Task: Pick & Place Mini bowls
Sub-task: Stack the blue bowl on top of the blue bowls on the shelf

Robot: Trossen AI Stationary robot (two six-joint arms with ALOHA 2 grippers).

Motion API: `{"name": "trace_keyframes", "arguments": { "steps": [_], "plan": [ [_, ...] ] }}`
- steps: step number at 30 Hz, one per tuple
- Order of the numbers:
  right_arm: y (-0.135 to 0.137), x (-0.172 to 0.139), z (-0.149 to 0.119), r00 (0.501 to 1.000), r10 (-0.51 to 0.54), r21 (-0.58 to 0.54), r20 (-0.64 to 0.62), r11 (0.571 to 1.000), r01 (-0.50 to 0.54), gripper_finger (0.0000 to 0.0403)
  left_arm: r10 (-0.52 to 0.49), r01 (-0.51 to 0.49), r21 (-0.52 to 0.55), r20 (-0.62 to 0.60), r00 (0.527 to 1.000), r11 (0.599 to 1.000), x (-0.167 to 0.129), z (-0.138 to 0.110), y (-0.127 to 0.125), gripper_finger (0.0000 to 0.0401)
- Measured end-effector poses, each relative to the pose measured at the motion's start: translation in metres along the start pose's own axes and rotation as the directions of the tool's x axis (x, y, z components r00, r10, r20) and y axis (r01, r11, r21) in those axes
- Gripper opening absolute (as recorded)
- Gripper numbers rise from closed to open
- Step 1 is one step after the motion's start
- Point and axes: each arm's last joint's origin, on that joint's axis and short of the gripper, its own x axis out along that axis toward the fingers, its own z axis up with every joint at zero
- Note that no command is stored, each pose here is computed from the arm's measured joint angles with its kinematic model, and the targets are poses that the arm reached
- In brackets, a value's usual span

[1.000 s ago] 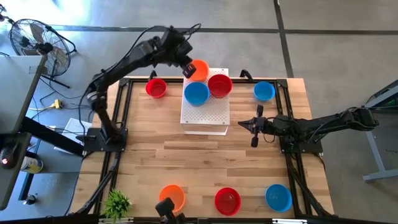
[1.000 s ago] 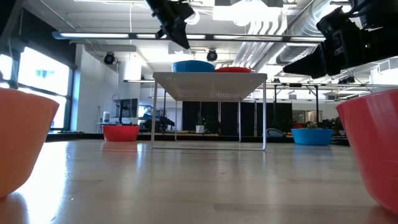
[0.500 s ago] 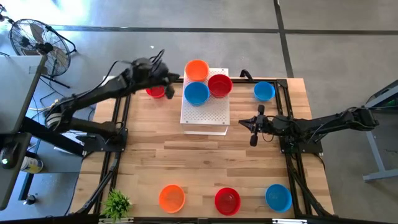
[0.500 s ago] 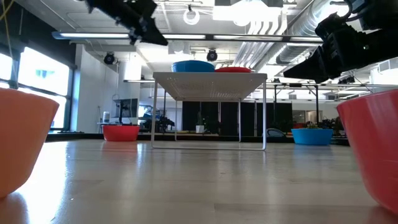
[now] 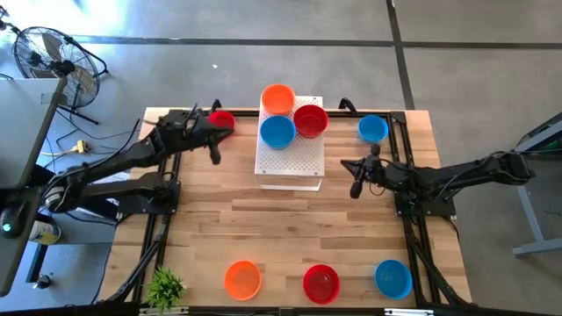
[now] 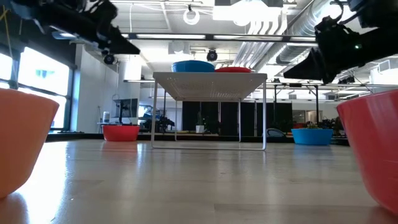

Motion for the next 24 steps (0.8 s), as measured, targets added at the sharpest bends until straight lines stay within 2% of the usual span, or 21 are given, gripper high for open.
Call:
{"name": "trace_keyframes", "arguments": {
  "steps": [3,6,10,13,16,19,24],
  "plan": [
    [-0.003,0.002,0.015,0.995,-0.071,0.016,-0.063,0.997,0.072,0.0000,0.022,-0.022,-0.003,0.048,0.999,1.000,-0.014,-0.009,0.002,0.0005],
    [-0.011,0.002,0.034,0.974,-0.172,0.019,-0.148,0.984,0.177,0.0000,0.005,-0.002,-0.027,0.086,0.996,1.000,-0.023,-0.017,0.006,0.0005],
    [-0.027,-0.002,0.054,0.915,-0.311,0.013,-0.257,0.946,0.325,0.0000,-0.012,0.027,-0.117,0.128,0.992,0.993,-0.031,-0.018,0.011,0.0005],
    [-0.044,-0.006,0.057,0.849,-0.385,0.050,-0.363,0.902,0.430,0.0000,-0.023,0.039,-0.185,0.089,0.996,0.982,-0.030,-0.022,0.013,0.0005],
    [-0.062,-0.009,0.052,0.760,-0.443,0.112,-0.476,0.827,0.552,0.0002,-0.036,0.048,-0.195,0.065,0.997,0.980,-0.028,-0.028,0.012,0.0003],
    [-0.078,-0.009,0.043,0.684,-0.482,0.178,-0.547,0.732,0.658,0.0017,-0.081,0.102,-0.188,0.120,0.990,0.977,-0.024,-0.037,0.007,0.0001],
    [-0.102,-0.006,0.028,0.555,-0.560,0.250,-0.615,0.530,0.810,0.0082,-0.144,0.186,-0.155,0.247,0.958,0.970,-0.020,-0.055,-0.002,0.0001]
  ]
}}
